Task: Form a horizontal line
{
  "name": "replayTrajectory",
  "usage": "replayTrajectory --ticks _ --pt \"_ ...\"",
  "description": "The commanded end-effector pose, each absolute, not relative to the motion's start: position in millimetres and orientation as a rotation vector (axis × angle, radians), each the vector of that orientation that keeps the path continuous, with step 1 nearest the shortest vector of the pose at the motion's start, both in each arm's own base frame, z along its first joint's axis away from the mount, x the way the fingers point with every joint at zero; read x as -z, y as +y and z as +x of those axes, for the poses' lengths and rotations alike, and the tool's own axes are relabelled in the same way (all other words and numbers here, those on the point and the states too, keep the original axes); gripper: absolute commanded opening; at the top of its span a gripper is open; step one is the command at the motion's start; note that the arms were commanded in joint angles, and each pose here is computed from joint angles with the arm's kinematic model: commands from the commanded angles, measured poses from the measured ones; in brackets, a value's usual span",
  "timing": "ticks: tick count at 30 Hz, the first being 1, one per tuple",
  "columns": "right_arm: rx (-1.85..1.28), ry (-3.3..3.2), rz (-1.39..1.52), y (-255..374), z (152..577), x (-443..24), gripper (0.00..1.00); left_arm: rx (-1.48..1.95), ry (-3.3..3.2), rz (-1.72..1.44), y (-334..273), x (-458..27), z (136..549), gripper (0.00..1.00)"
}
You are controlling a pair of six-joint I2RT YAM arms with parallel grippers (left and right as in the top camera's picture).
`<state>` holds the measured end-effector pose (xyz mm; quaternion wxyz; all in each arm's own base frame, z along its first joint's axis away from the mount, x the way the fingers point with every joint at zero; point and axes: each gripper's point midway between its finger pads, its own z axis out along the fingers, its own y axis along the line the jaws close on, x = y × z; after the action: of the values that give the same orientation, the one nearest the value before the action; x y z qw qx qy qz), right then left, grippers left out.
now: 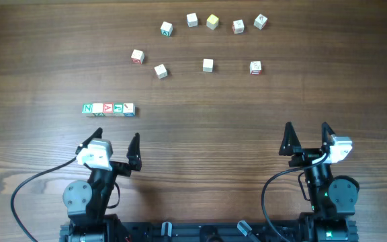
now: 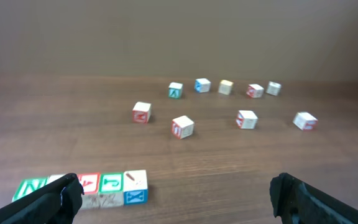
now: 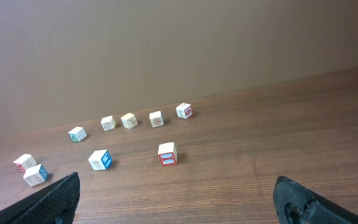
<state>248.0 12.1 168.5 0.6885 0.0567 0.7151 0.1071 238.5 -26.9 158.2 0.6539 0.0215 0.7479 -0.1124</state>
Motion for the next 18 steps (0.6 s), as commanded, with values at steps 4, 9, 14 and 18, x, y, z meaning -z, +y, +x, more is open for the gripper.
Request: replayTrajectory --ticks 4,9,14,18 --pt "-0.241 1.598 0.138 11 248 -169 1.0 0.245 1.645 -0.318 11 -157 243 1.0" --pt "-0.24 1.598 0.138 11 248 -169 1.0 0.214 1.62 -0.356 19 -157 244 1.0" --pt "-0.241 1.598 0.138 11 248 -169 1.0 0.19 1.603 -0.331 20 -159 245 1.0" --pt "-0.241 1.598 0.138 11 248 -169 1.0 0.184 1.621 -0.306 17 -156 245 1.0"
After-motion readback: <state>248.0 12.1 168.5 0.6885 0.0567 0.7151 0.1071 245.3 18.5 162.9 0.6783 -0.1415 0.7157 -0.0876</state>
